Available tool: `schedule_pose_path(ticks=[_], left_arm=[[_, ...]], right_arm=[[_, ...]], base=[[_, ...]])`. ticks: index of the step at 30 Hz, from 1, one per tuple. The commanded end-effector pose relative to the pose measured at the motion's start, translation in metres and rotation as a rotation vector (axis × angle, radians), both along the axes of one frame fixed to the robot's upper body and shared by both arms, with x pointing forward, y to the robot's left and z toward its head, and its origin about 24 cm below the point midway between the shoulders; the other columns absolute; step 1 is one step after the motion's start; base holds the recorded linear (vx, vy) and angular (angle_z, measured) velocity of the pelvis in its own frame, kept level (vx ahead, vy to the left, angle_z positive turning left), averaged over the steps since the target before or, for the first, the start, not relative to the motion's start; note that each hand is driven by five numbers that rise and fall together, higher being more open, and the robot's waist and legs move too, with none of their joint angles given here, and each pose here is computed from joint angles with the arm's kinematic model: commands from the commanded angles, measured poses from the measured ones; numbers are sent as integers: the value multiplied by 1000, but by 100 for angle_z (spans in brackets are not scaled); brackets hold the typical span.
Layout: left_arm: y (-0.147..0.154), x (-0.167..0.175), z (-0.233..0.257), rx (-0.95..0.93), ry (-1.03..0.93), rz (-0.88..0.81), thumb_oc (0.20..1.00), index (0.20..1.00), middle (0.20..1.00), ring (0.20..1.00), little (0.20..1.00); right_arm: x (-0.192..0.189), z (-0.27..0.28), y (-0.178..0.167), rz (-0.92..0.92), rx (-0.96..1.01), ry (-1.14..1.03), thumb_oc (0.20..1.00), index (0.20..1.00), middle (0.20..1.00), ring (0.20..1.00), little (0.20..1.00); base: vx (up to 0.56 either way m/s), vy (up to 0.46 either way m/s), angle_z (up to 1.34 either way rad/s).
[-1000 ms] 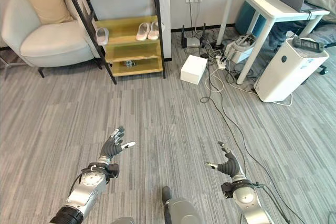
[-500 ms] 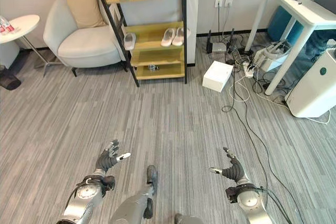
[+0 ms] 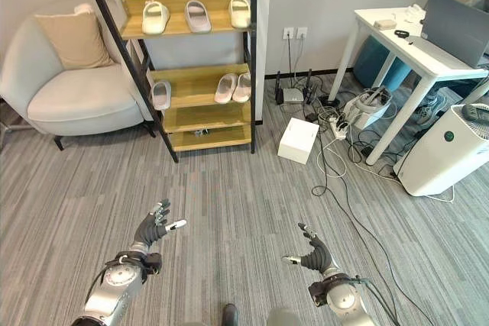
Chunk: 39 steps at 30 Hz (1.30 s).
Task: Arrange the slippers neatly on the shoe rack.
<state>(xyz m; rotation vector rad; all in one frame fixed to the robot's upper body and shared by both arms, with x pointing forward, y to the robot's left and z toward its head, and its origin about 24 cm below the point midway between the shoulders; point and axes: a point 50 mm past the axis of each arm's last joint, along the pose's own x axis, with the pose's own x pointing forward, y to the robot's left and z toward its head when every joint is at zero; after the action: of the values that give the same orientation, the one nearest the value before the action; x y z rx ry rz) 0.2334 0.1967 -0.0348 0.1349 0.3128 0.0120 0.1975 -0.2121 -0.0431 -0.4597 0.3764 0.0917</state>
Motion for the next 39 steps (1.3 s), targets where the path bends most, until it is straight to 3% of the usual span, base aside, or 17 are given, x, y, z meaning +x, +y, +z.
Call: schedule_pose_path(ticks=[1, 9, 19, 29, 39], left_arm=[[-11, 8, 21, 26, -131, -59, 1000, 1000, 1000, 1000, 1000], [-30, 18, 23, -26, -153, -98, 1000, 1000, 1000, 1000, 1000], [-26, 16, 21, -62, -140, -57, 1000, 1000, 1000, 1000, 1000], [-16, 10, 18, -50, -124, -4, 1000, 1000, 1000, 1000, 1000], [-6, 0, 12, 1, -86, -19, 1000, 1000, 1000, 1000, 1000]], right_arm=[[7, 17, -17, -49, -7, -86, 1000, 1000, 1000, 1000, 1000], [4, 17, -22, -53, 9, -93, 1000, 1000, 1000, 1000, 1000], [7, 22, -31, -65, -16, -102, 1000, 1000, 1000, 1000, 1000], [-1, 15, -35, -101, -43, -68, 1000, 1000, 1000, 1000, 1000], [5, 13, -13, -13, -27, -65, 1000, 1000, 1000, 1000, 1000]], base=[[481, -167, 81], [381, -247, 51], [293, -164, -15], [386, 58, -26], [332, 177, -30]])
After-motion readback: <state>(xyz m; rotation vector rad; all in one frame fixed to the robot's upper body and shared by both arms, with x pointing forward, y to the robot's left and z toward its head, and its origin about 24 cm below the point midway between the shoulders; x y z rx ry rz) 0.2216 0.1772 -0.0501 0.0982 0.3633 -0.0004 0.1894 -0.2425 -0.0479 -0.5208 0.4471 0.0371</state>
